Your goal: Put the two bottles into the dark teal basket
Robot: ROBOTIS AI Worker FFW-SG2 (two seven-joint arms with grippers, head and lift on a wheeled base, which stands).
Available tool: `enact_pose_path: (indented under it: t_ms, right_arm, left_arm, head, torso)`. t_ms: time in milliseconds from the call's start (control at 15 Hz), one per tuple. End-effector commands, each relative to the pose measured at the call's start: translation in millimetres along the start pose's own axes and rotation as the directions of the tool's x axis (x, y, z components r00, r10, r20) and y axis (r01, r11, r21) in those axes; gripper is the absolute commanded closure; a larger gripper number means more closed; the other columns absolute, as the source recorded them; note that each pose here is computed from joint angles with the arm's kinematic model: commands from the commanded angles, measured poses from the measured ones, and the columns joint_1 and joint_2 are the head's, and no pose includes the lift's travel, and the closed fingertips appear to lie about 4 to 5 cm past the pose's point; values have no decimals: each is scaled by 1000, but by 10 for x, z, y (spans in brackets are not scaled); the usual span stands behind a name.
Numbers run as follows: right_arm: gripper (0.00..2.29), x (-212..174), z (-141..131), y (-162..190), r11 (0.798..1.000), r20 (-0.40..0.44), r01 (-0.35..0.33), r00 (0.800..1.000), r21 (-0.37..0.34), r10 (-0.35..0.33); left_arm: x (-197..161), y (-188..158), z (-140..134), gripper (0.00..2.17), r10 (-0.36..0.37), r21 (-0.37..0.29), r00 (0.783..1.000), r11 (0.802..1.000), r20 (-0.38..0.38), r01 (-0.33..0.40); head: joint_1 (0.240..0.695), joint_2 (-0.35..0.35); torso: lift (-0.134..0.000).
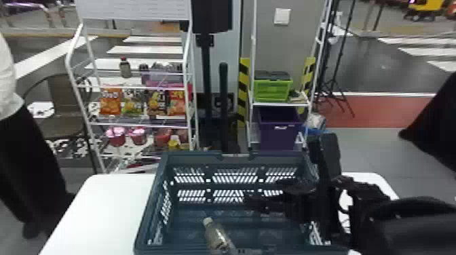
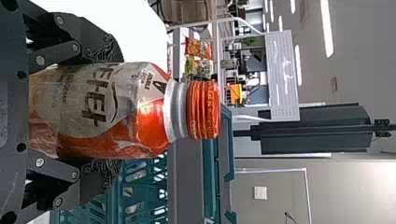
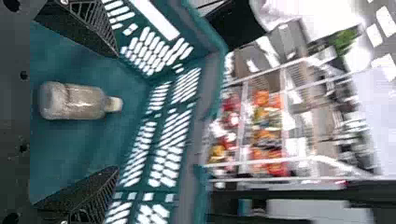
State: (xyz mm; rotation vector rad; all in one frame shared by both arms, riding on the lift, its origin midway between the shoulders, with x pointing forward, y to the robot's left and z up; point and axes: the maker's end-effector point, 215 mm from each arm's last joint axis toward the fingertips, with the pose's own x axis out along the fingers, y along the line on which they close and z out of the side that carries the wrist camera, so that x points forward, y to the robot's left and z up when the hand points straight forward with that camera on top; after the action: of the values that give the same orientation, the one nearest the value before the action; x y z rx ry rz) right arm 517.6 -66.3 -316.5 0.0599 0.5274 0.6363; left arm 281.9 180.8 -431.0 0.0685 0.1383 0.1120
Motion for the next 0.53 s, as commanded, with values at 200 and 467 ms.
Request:
enact_pose_path:
  t_ms: [200, 467]
  right_arm:
    - [33, -711, 407, 102, 997, 312, 1, 950, -74, 22]
    - [53, -1380, 15, -342, 997, 430, 80, 900, 8, -76]
  left_arm:
    - [25, -40, 74, 2148, -9, 0, 1000, 1000, 11, 9]
    - [33, -62, 121, 2148, -9, 0, 1000, 1000, 17, 9]
  head:
    - [499, 0]
    - [499, 0]
  torso:
    - [0]
    - [0]
